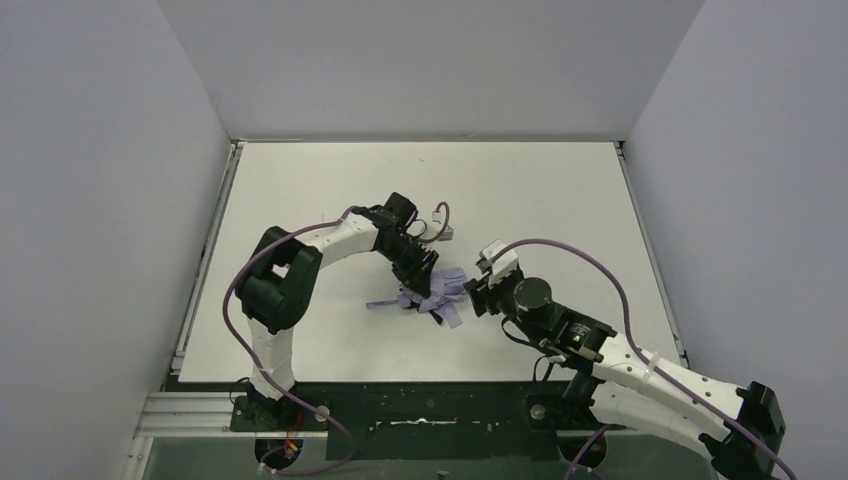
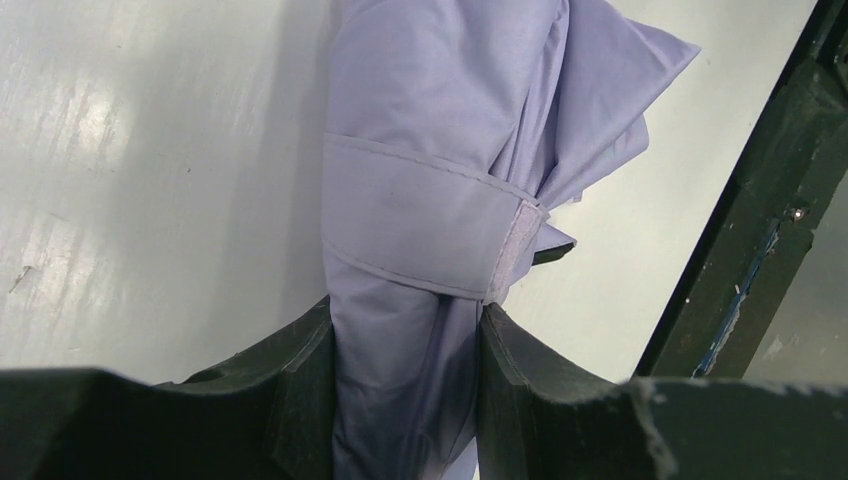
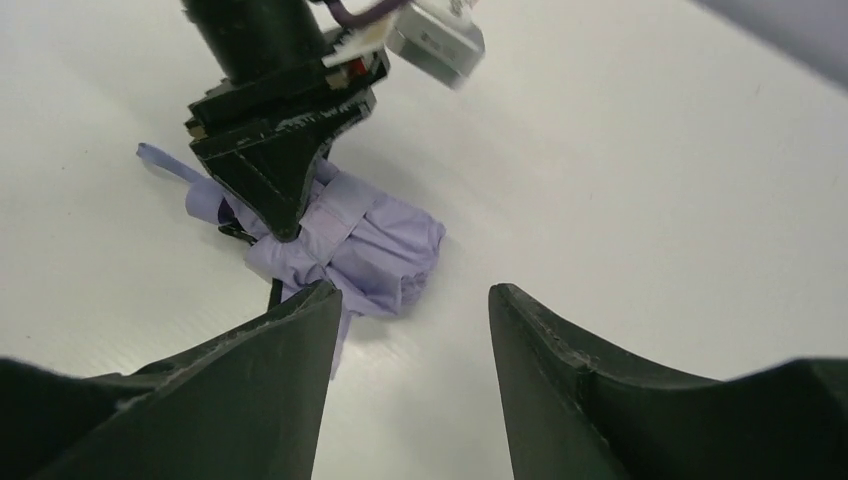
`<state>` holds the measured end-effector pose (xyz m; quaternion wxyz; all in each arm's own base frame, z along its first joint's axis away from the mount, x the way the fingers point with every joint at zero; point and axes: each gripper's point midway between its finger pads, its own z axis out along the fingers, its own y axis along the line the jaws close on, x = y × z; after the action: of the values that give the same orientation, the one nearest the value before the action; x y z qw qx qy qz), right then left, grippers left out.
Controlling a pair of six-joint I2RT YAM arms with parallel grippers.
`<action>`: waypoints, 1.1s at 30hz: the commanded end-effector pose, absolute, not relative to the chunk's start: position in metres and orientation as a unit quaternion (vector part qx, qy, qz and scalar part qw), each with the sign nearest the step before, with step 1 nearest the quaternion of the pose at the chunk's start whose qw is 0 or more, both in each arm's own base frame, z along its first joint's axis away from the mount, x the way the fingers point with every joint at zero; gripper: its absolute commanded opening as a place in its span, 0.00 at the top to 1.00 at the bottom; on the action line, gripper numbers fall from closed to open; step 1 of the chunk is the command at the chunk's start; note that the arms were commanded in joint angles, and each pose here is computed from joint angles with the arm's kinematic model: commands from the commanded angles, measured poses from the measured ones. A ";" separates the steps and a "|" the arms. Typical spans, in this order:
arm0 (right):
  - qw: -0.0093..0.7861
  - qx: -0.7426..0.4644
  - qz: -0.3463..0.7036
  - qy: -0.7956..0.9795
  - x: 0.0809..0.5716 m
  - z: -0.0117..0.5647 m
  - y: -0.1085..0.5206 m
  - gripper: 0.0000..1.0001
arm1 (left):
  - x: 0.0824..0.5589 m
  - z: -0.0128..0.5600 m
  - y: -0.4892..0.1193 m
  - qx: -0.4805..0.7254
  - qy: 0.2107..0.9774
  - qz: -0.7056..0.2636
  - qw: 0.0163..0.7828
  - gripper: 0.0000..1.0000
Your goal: Put away the umbrella
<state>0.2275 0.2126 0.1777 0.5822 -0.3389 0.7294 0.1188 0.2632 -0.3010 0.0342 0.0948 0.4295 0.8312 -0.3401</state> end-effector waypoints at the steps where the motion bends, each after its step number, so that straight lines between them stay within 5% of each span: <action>1: 0.514 -0.097 0.140 0.841 0.224 0.147 0.185 0.44 | 0.279 0.042 -0.294 0.417 0.855 -0.278 0.134 1.00; 6: 0.450 0.048 0.125 0.883 0.212 0.127 0.165 0.43 | 0.285 0.046 -0.293 0.369 0.876 -0.259 0.170 1.00; 13: 0.385 0.184 0.235 0.873 0.197 0.101 0.187 0.48 | 0.279 0.041 -0.281 0.291 0.912 -0.197 0.214 1.00; 23: 0.323 0.188 0.293 0.880 0.217 0.078 0.211 0.41 | 0.259 0.028 -0.279 0.200 0.933 -0.215 0.209 1.00; 33: 0.287 0.171 0.289 0.897 0.238 0.053 0.224 0.52 | 0.252 0.024 -0.280 0.199 0.932 -0.228 0.202 1.00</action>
<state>0.2162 0.2024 0.0313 0.2669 0.1931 0.9117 0.2455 0.2550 -0.2910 0.0338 0.2074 0.2091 0.9221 -0.2510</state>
